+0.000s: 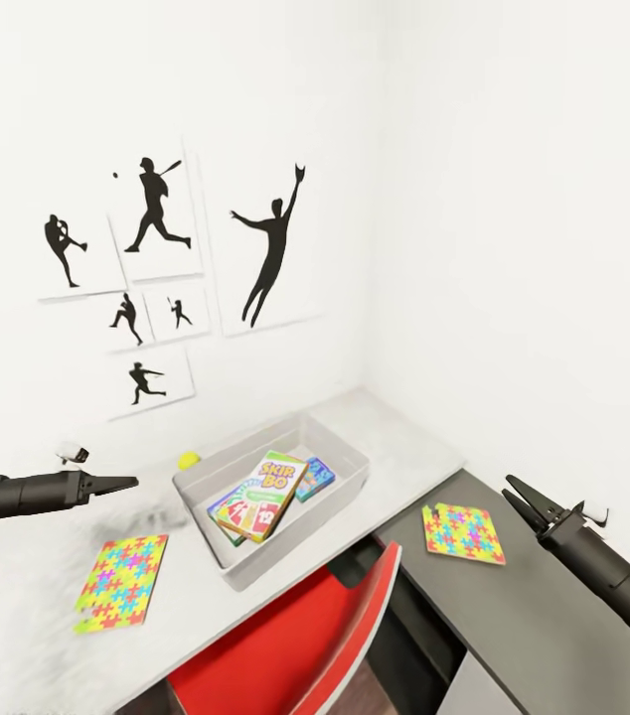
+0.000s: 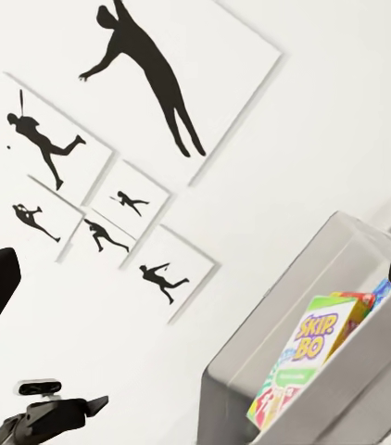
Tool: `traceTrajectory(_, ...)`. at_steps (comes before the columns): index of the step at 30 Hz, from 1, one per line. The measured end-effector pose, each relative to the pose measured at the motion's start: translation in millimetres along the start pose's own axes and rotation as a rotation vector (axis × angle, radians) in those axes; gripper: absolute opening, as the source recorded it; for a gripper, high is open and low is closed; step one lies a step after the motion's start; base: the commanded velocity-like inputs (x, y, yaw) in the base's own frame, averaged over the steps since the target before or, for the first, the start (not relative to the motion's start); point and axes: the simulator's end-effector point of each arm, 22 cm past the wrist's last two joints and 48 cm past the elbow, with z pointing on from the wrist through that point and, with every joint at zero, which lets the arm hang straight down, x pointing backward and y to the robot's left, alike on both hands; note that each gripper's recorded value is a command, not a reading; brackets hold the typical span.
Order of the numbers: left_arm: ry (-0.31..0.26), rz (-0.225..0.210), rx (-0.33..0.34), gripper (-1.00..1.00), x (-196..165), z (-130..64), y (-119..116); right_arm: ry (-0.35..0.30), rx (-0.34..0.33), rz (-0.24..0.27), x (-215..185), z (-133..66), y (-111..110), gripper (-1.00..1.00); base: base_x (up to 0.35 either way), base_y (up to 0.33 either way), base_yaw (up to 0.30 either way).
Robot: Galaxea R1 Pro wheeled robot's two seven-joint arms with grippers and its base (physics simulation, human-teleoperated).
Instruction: Put all the toys in the child's room - the three board games (two on the bed and one on the table), the two jigsaw puzzles on the table, and the tennis ball on the table - inside the toy box on the table in the child's room.
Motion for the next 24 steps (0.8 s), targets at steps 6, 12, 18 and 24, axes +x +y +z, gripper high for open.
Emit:
traceTrajectory(6,-0.004,0.007,0.001,1.00,-2.6,-1.6,-4.0,-0.004,-0.007,-0.005,-1.7,0.1,4.2,1.00,-0.041,0.000,0.120)
traceTrajectory(12,-0.005,0.011,0.001,1.00,-3.7,-2.5,-6.2,-0.007,-0.010,-0.008,-2.6,0.1,6.7,1.00,-0.028,0.000,0.065)
traceTrajectory(18,-0.005,0.010,0.002,1.00,-3.7,-2.1,-6.5,-0.005,-0.010,-0.010,-2.7,0.3,7.0,1.00,-0.002,0.000,0.006)
traceTrajectory(24,-0.005,0.010,0.003,1.00,-3.6,-1.9,-6.6,-0.008,-0.012,-0.008,-2.4,0.6,7.6,1.00,0.000,0.000,0.000)
